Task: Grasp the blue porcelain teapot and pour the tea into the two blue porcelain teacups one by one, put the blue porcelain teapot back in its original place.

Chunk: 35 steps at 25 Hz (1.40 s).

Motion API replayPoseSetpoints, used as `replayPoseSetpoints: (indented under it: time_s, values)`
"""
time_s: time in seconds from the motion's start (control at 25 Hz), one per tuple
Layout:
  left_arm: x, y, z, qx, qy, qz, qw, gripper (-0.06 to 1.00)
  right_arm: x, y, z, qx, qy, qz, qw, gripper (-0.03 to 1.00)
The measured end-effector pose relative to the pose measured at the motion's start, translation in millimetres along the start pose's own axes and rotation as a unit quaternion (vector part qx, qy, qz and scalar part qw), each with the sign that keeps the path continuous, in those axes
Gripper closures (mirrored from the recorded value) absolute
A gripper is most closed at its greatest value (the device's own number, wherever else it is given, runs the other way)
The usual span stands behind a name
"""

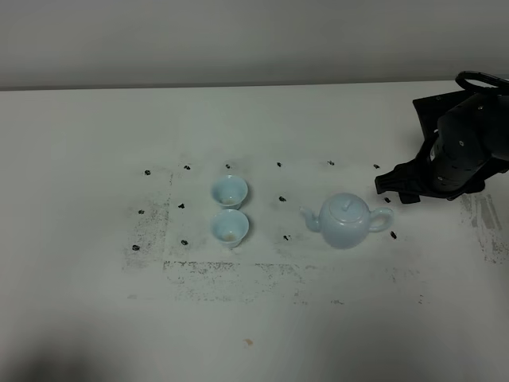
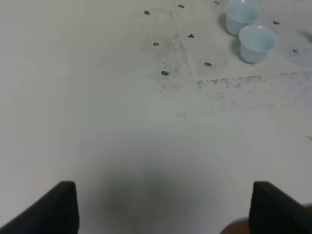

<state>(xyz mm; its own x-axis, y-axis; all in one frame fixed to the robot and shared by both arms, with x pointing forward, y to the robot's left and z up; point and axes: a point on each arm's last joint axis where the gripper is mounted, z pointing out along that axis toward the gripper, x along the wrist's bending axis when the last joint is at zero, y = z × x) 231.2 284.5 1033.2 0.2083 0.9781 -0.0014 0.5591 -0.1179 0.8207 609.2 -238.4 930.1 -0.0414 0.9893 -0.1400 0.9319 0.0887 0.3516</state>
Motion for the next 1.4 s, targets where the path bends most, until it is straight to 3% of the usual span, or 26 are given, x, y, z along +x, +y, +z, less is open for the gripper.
replayPoseSetpoints:
  time_s: [0.36, 0.72, 1.2, 1.4]
  values:
    - [0.0, 0.0, 0.0, 0.0, 0.0, 0.0, 1.0, 0.26, 18.6, -4.7, -3.7, 0.013, 0.006, -0.018, 1.0, 0.41]
    - [0.0, 0.0, 0.0, 0.0, 0.0, 0.0, 1.0, 0.26, 21.9, -11.0, -8.3, 0.044, 0.003, -0.014, 0.999, 0.41]
    - [0.0, 0.0, 0.0, 0.0, 0.0, 0.0, 1.0, 0.26, 17.2, -9.7, -18.2, 0.037, -0.012, -0.023, 0.999, 0.41]
    - [0.0, 0.0, 0.0, 0.0, 0.0, 0.0, 1.0, 0.26, 19.5, -8.5, -18.1, 0.031, 0.0, -0.008, 1.0, 0.41]
